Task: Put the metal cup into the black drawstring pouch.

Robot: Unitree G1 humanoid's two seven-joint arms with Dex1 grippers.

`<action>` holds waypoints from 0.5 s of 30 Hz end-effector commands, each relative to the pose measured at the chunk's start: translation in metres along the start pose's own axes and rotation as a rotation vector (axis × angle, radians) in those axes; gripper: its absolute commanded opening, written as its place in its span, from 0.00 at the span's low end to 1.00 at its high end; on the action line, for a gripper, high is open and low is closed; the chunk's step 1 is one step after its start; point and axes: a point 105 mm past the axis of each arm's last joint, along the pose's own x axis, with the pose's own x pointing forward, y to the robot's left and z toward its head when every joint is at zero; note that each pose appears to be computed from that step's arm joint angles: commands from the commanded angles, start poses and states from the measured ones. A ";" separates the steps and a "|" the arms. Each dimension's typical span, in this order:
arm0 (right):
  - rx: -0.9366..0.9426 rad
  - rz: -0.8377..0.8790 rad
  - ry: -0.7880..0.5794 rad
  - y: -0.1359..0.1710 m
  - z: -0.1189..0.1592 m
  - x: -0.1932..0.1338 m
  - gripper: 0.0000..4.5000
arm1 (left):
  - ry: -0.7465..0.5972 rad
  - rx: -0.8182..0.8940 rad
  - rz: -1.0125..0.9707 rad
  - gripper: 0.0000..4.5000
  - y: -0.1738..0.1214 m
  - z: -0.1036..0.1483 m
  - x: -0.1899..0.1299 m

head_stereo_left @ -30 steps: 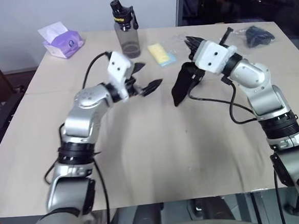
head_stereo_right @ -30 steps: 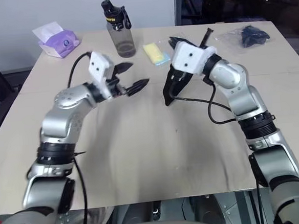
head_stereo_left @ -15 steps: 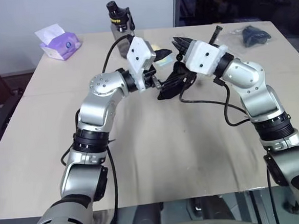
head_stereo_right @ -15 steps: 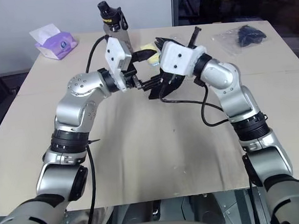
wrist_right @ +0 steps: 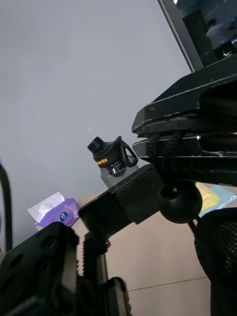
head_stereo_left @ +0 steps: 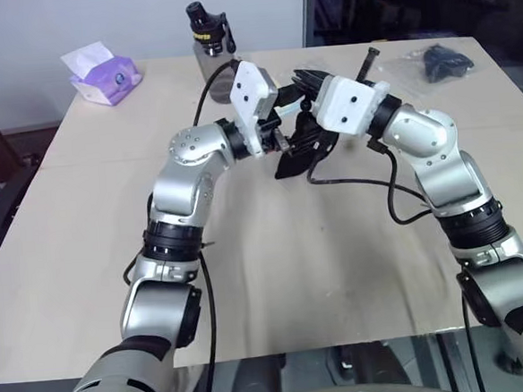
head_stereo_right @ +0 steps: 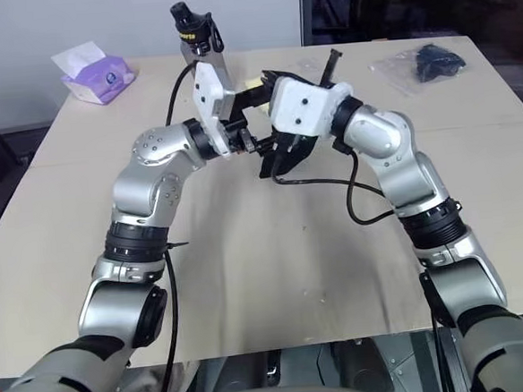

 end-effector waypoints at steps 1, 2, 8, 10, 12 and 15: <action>-0.025 -0.021 -0.045 -0.007 0.015 0.000 0.00 | -0.070 0.045 -0.012 0.98 0.002 0.022 0.004; -0.026 -0.020 -0.044 -0.007 0.015 0.000 0.00 | -0.077 0.041 -0.011 0.98 0.002 0.023 0.005; -0.016 -0.014 -0.033 -0.004 0.012 -0.001 0.00 | -0.108 0.028 -0.030 0.98 0.001 0.029 0.005; -0.013 -0.015 -0.033 -0.004 0.011 -0.001 0.00 | -0.107 0.027 -0.034 0.86 0.000 0.029 0.003; -0.009 -0.016 -0.033 -0.003 0.011 -0.001 0.00 | -0.103 0.020 -0.040 0.74 0.000 0.028 0.002; -0.006 -0.015 -0.033 -0.003 0.011 0.000 0.00 | -0.112 0.021 -0.026 0.42 0.002 0.029 0.001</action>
